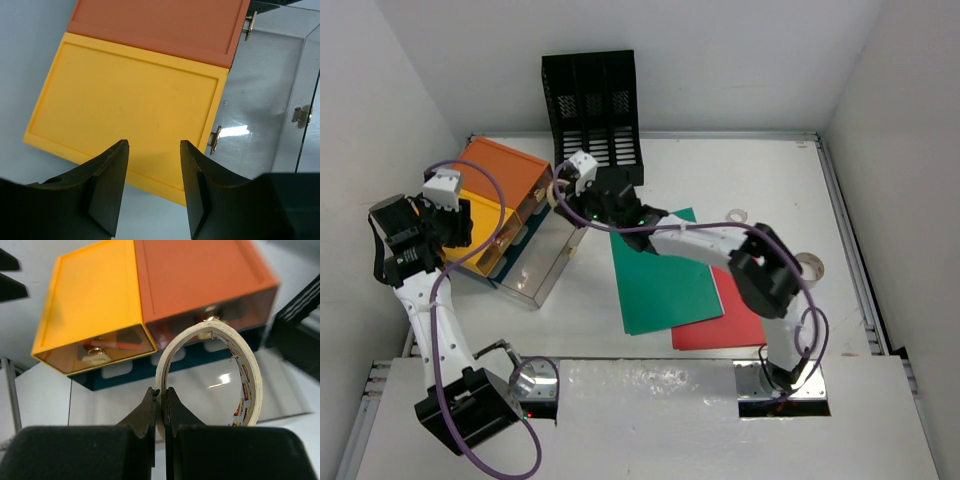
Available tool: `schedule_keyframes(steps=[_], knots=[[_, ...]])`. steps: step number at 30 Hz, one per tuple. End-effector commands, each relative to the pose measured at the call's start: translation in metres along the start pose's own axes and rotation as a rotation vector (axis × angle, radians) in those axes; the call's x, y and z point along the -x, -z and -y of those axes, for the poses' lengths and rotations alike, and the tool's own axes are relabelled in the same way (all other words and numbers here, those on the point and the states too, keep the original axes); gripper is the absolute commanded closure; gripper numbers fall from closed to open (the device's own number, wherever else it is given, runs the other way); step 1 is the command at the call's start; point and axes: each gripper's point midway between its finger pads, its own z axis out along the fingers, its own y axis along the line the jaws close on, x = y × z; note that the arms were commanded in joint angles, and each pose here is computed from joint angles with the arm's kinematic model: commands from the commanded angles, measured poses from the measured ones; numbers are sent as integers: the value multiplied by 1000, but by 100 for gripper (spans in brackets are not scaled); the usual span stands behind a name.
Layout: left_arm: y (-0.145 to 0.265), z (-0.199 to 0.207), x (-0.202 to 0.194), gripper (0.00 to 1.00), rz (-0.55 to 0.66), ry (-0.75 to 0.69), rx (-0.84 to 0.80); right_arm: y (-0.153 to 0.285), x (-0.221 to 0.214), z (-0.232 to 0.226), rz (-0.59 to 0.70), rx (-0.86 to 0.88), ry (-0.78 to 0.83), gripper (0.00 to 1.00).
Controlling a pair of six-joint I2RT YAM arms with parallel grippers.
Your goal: Organize the desk
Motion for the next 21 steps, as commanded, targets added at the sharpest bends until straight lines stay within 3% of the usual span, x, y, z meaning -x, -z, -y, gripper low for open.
schedule_keyframes(steps=[1, 9, 21], knots=[[2, -9, 12, 56, 46, 20, 38, -33, 15, -18, 144, 45, -178, 100], [-1, -9, 7, 56, 31, 18, 26, -71, -3, -15, 188, 39, -250, 100], [-5, -14, 3, 56, 15, 2, 35, -107, -83, 22, 15, -146, -320, 100]])
